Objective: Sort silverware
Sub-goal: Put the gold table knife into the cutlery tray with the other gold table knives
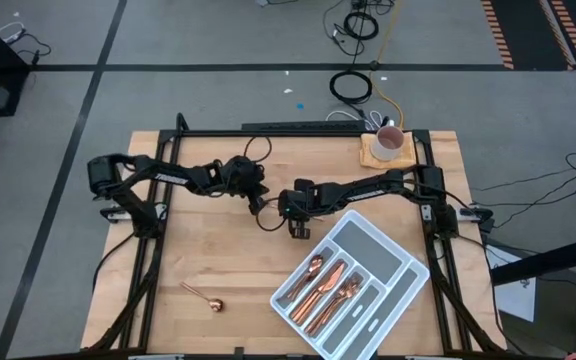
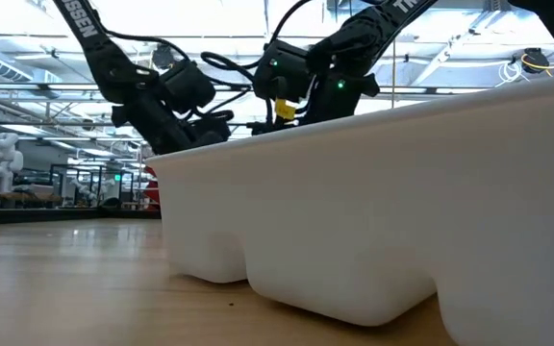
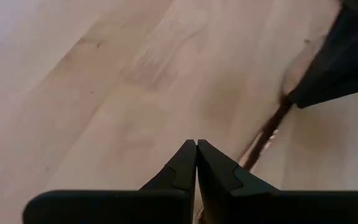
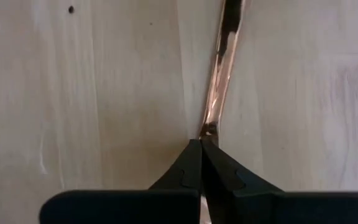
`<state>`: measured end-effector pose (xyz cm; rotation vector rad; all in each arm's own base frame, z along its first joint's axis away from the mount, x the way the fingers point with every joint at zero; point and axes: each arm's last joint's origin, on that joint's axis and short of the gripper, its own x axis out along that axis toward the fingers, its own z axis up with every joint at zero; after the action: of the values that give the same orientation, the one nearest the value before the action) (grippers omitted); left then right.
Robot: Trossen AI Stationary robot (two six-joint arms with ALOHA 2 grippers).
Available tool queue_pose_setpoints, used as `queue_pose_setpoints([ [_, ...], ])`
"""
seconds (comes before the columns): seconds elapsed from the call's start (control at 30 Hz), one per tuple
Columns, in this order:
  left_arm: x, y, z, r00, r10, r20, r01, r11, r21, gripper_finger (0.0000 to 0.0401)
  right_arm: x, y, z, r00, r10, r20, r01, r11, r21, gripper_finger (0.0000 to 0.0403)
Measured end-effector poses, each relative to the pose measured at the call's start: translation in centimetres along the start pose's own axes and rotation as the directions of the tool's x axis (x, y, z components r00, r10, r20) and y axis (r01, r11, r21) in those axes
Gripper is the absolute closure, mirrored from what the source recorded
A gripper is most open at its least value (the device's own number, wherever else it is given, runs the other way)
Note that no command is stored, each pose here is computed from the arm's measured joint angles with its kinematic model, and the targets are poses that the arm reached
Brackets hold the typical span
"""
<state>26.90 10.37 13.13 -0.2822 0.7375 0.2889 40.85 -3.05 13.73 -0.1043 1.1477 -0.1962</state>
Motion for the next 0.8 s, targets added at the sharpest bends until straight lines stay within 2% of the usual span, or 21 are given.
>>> queue_pose_setpoints([
  [0.1,-0.5,-0.2,0.3,0.999,-0.037,0.014,0.037,0.999,0.005,0.0381,-0.5,0.0,0.2,1.000,0.000,0.017,0.000,1.000,-0.014,0.0403],
  [0.17,-0.9,-0.5,0.7,0.994,-0.108,0.035,0.105,0.991,0.086,0.0381,-0.6,0.0,0.3,1.000,0.000,0.023,0.001,1.000,-0.025,0.0403],
  [0.33,-1.2,-1.5,0.7,0.976,-0.216,0.012,0.200,0.923,0.328,0.0381,-0.6,0.0,0.3,1.000,-0.002,0.022,0.002,1.000,-0.031,0.0403],
  [0.4,-1.2,-1.9,0.4,0.971,-0.239,-0.014,0.227,0.902,0.366,0.0381,-0.6,-0.1,0.3,0.999,-0.042,0.019,0.042,0.999,-0.031,0.0403],
  [0.47,-1.2,-2.2,0.3,0.969,-0.246,-0.026,0.238,0.899,0.369,0.0381,-1.2,-0.4,0.3,0.997,-0.081,0.012,0.081,0.996,-0.032,0.0403],
  [0.5,-1.1,-2.3,0.2,0.973,-0.226,-0.035,0.223,0.903,0.367,0.0381,-1.7,-0.5,0.3,0.996,-0.082,0.018,0.083,0.996,-0.029,0.0403],
  [0.57,-1.1,-2.0,0.5,0.995,-0.088,-0.050,0.100,0.941,0.323,0.0381,-3.2,-1.1,0.6,0.997,-0.071,0.039,0.071,0.997,0.001,0.0403],
  [0.6,-1.1,-1.8,0.6,0.997,-0.049,-0.062,0.066,0.948,0.311,0.0381,-3.9,-1.3,0.6,0.997,-0.072,0.042,0.072,0.997,0.005,0.0403],
  [0.8,-0.8,-0.8,-0.1,0.990,-0.014,-0.140,0.053,0.958,0.282,0.0391,-7.3,-2.5,0.5,0.994,-0.095,0.050,0.094,0.995,0.012,0.0403],
])
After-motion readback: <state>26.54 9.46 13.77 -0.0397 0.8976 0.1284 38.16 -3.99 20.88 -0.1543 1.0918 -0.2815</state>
